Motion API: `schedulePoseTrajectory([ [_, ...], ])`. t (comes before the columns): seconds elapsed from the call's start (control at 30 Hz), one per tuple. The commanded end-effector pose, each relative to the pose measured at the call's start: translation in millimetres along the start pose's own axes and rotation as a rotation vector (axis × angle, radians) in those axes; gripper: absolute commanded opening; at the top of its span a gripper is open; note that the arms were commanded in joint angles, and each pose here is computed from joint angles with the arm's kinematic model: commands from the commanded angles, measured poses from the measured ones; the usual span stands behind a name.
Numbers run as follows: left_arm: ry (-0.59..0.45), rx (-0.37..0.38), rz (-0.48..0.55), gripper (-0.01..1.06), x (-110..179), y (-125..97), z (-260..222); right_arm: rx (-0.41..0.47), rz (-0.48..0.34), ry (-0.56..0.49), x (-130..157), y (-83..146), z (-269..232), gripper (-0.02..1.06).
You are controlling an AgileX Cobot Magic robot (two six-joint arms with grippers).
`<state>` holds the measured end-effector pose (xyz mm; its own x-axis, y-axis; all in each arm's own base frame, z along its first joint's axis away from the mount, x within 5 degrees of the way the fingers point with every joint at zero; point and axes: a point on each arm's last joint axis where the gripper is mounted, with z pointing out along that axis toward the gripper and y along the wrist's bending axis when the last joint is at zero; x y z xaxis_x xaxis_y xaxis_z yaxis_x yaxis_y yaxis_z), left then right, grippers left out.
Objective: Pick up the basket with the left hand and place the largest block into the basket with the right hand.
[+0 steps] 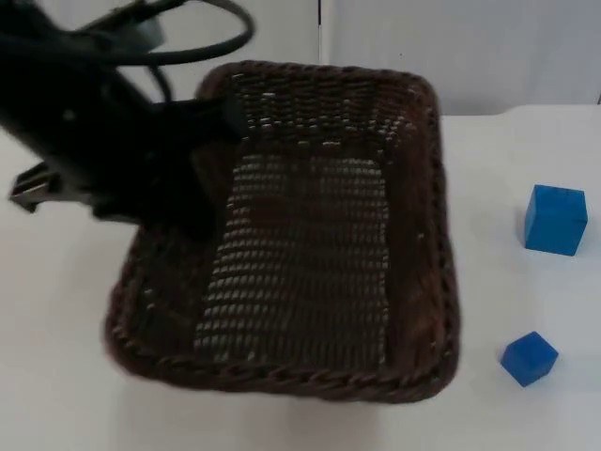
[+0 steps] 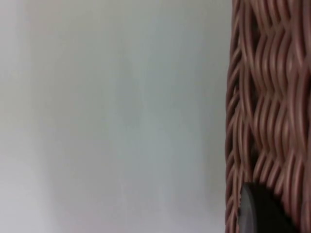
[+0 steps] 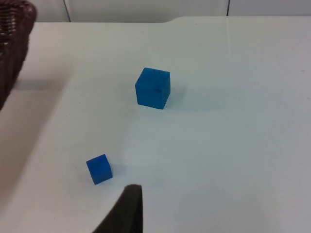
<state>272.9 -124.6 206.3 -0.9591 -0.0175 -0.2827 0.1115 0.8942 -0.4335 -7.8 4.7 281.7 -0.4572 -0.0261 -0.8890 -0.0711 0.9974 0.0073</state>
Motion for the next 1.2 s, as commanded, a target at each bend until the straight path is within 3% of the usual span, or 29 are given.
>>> schedulePoseTrajectory([
  [0.0, 0.006, 0.006, 0.004, 0.00, 10, 4, -9, 0.004, -0.002, 0.000, 1, 0, 1, 1.05],
  [0.23, 0.036, -0.005, -0.001, 0.00, 33, 13, -13, 0.004, -0.002, 0.000, 1, 0, 1, 1.05],
  [1.17, 0.032, 0.033, -0.063, 0.00, 32, 9, -13, 0.004, -0.002, 0.000, 1, 0, 1, 1.05],
])
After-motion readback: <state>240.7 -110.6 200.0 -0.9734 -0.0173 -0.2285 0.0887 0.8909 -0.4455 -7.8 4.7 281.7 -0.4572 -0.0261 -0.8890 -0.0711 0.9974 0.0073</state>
